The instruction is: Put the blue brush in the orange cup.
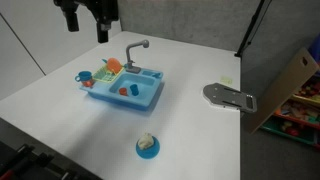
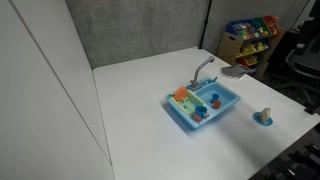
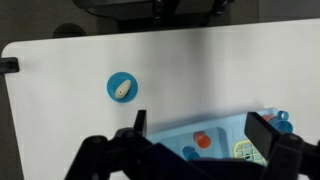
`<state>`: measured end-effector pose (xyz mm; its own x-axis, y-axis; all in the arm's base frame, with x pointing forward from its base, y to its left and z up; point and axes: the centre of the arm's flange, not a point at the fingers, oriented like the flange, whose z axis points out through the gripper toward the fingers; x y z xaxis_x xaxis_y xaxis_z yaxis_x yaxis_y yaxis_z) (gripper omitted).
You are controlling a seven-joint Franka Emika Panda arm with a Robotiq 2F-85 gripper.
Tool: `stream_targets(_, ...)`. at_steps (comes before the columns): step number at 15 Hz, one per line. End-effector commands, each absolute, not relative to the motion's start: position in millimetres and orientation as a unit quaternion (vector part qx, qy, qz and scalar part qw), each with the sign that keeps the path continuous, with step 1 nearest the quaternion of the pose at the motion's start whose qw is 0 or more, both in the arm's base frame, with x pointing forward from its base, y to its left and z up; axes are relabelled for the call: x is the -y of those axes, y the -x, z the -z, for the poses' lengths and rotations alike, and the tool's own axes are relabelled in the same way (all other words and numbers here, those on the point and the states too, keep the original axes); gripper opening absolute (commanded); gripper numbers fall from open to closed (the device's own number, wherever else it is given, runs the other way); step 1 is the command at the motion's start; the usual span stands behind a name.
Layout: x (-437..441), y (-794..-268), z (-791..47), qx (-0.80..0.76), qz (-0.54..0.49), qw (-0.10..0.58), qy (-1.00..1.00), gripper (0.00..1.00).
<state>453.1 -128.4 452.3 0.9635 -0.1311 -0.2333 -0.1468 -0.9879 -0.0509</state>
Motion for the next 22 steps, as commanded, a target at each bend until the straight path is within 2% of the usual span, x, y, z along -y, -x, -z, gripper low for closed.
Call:
stream_targets(1,128.5,-453.2,-452.5,-0.07,-0.115,0.034,0.99,1.0)
stream_targets(9,117.0,-477.3,-455.8,-0.067,-0.117,0.019,0.991,1.0)
stream_targets(16,98.3,-525.8,-459.1,-0.079,-0.109,0.003,0.991,1.0)
stream_targets(22,105.5,-569.7,-441.5,-0.161,-0.071,-0.011,0.984,1.0)
